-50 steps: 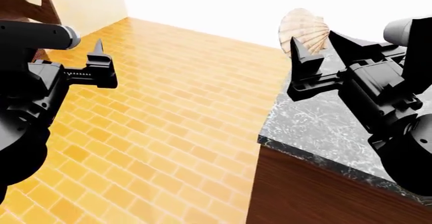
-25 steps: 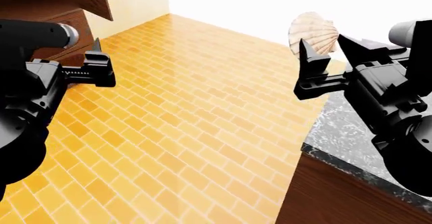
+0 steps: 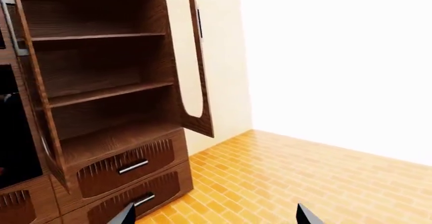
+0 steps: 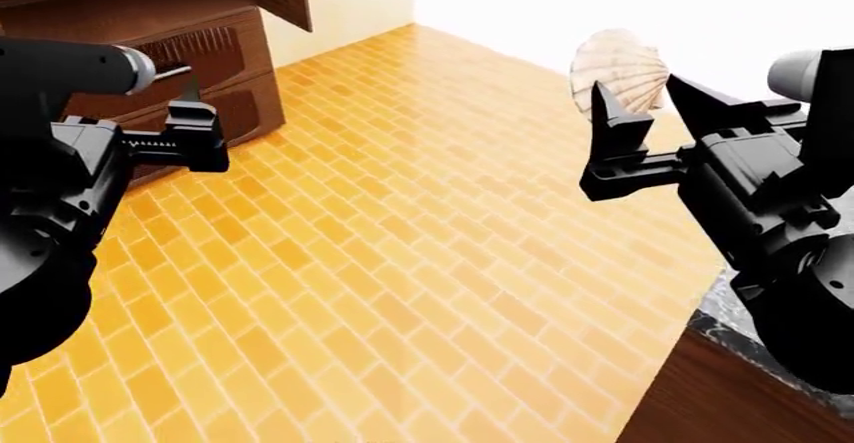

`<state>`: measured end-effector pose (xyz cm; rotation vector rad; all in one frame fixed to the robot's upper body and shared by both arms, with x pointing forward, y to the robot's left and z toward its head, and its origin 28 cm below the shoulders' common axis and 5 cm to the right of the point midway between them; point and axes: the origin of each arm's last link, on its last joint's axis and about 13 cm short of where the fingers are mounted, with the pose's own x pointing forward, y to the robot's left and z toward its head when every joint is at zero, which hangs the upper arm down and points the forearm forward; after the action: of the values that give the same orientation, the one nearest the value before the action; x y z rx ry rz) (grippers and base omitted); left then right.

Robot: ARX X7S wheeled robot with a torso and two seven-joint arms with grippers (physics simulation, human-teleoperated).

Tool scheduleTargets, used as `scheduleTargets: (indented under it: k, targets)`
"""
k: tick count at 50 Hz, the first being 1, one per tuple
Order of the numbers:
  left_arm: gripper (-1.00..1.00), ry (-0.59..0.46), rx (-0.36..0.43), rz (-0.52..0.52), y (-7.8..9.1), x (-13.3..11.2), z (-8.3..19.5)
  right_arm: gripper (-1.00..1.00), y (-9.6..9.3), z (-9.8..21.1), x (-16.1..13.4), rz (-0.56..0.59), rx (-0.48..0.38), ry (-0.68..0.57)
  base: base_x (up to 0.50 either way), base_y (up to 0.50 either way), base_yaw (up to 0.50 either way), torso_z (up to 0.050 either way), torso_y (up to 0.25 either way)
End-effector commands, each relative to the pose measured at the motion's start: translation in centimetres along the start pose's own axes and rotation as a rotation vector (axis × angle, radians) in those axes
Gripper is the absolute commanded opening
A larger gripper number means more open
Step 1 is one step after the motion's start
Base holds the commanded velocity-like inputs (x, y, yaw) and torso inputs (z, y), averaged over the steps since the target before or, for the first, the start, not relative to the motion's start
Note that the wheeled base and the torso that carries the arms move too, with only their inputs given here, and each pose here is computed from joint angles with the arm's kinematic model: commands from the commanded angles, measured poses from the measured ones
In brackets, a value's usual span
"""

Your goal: Pick the scallop from the counter and place it in the cabinet.

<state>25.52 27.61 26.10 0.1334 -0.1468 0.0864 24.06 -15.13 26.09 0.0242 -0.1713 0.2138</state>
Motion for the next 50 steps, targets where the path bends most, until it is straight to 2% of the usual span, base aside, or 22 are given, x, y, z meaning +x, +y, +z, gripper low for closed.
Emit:
scheduleTargets:
  k: [1, 41, 44, 50]
  targets:
    - [1.00, 0.000, -0.001, 0.001, -0.05, 0.01, 0.08, -1.00, -0.04, -0.19, -0.02, -0.001, -0.001, -0.005, 0.00, 0.00, 0.50, 0.000, 0.000]
    - [1.00, 0.005, -0.002, 0.007, -0.02, 0.14, -0.22, -1.00, -0.57, -0.34, -0.16, -0.042, 0.023, -0.016, 0.00, 0.00, 0.50, 0.000, 0.000]
    - [1.00, 0.006, -0.001, 0.005, -0.03, 0.17, -0.25, -1.00, -0.57, -0.40, -0.21, -0.040, 0.041, -0.023, 0.25, -0.14, 0.39, 0.000, 0.000]
    - [1.00, 0.005, 0.000, 0.001, -0.11, 0.17, -0.27, -1.00, -0.69, -0.30, -0.38, -0.047, 0.025, -0.045, 0.37, -0.20, 0.26, 0.000, 0.000]
